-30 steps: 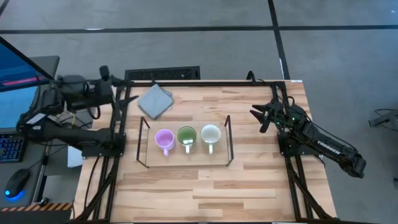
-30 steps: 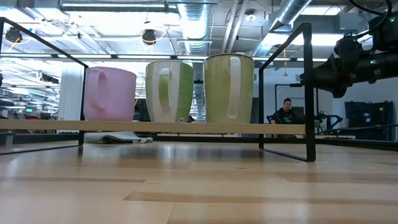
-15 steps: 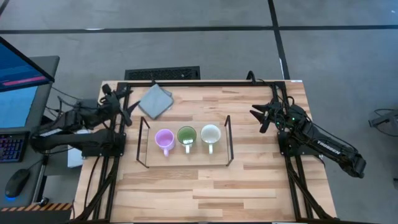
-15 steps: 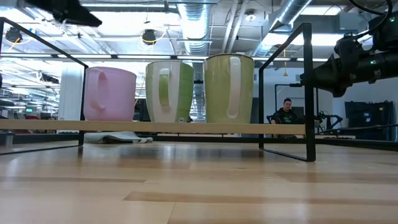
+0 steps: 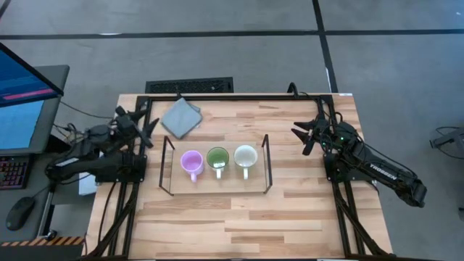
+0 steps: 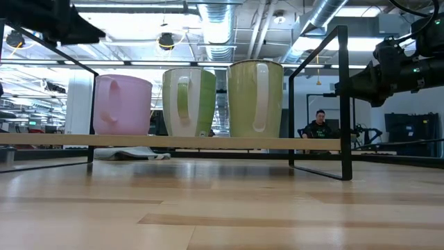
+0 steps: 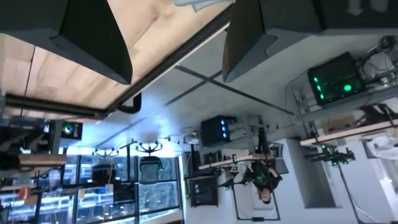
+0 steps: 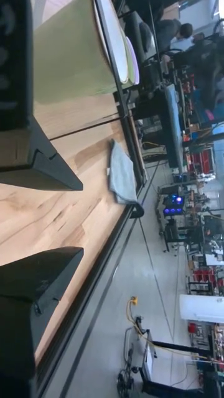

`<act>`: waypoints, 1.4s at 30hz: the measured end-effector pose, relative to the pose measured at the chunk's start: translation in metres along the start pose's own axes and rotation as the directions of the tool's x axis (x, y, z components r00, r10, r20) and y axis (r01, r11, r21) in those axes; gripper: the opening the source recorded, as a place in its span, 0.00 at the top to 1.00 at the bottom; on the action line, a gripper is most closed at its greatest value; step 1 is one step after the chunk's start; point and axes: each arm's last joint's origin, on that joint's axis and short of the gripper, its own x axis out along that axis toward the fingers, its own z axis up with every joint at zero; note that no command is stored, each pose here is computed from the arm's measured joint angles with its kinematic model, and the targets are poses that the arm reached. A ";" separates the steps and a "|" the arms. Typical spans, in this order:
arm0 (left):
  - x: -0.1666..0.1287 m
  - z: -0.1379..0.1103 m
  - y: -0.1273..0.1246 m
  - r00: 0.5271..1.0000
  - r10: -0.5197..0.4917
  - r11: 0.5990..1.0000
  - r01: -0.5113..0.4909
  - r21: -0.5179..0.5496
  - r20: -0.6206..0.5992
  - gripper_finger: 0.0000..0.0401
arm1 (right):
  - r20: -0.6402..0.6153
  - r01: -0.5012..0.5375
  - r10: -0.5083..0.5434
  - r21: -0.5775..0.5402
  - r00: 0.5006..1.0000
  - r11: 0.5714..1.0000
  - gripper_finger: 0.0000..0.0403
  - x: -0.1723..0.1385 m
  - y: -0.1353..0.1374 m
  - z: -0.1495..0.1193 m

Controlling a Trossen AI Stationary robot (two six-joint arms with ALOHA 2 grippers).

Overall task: Stack small to large cups/mugs on shelf
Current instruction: Return to Home Position

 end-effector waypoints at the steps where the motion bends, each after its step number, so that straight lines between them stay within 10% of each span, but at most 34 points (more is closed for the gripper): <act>1: 0.002 -0.004 -0.002 1.000 0.003 1.000 -0.003 0.006 0.001 0.40 | 0.000 0.000 0.000 0.005 1.000 1.000 0.56 0.000 0.000 0.000; 42: 0.036 -0.074 -0.010 0.998 0.058 0.997 -0.058 0.047 0.001 0.40 | 0.073 0.025 -0.018 -0.091 0.997 0.996 0.56 -0.006 -0.016 0.008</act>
